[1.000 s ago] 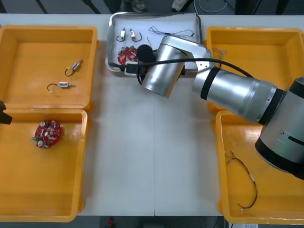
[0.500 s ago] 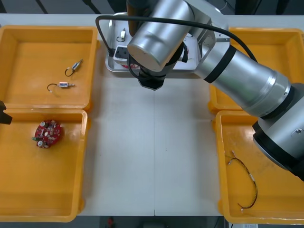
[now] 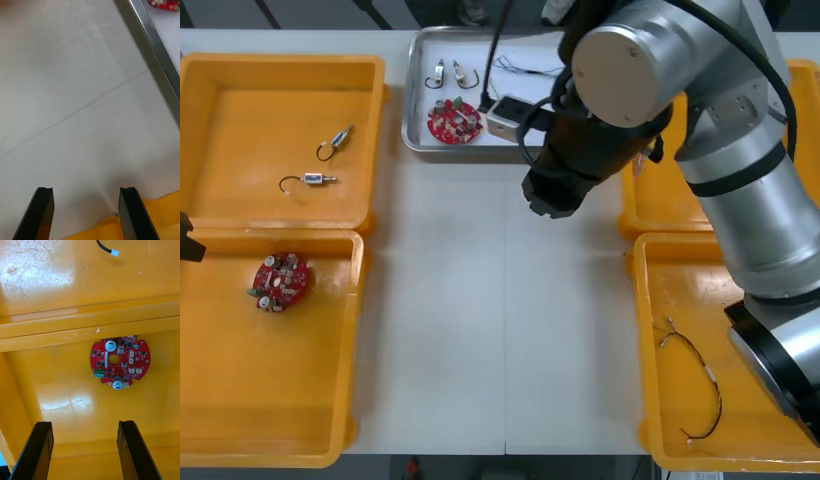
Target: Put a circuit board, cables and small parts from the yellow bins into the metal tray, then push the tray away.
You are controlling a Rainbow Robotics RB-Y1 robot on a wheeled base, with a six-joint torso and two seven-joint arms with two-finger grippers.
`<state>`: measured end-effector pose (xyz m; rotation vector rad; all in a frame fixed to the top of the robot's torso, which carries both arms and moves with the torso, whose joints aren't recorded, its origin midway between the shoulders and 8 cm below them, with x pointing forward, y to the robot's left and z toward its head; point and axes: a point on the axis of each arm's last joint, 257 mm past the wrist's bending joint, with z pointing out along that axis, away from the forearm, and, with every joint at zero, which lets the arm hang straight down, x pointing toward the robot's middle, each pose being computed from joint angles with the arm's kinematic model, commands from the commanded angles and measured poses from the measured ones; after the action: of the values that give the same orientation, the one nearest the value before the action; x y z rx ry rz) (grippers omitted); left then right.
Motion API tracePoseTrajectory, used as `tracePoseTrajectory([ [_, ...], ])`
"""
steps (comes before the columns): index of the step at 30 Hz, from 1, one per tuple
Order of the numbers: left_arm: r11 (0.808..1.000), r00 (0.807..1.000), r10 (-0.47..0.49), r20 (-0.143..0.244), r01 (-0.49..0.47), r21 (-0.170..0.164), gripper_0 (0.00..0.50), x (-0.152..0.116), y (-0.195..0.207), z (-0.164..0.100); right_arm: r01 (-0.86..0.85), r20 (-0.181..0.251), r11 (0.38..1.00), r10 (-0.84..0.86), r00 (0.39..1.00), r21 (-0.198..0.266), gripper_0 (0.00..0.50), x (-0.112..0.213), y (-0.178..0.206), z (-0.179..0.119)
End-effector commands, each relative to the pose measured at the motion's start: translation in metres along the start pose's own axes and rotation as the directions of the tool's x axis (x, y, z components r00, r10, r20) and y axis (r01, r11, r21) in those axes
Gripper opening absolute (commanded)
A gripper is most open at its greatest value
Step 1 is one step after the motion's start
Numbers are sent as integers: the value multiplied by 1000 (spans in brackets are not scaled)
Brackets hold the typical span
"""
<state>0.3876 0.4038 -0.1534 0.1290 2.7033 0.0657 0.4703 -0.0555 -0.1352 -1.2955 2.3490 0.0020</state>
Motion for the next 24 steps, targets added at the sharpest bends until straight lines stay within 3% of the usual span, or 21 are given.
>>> tracePoseTrajectory([
  [1,998,998,-58,22,58,-34,500,0,12,-13,-181,48,983,180,982,16,500,25,-7,-7],
  [6,998,998,-58,22,58,-34,500,0,12,-13,-313,87,948,308,947,51,500,47,-14,-20],
  [10,998,998,-58,22,58,-34,500,0,12,-13,-371,93,926,365,926,68,500,69,-21,-25],
  [24,998,998,-58,22,58,-34,500,0,12,-13,-471,5,877,473,881,97,500,171,-61,-43],
])
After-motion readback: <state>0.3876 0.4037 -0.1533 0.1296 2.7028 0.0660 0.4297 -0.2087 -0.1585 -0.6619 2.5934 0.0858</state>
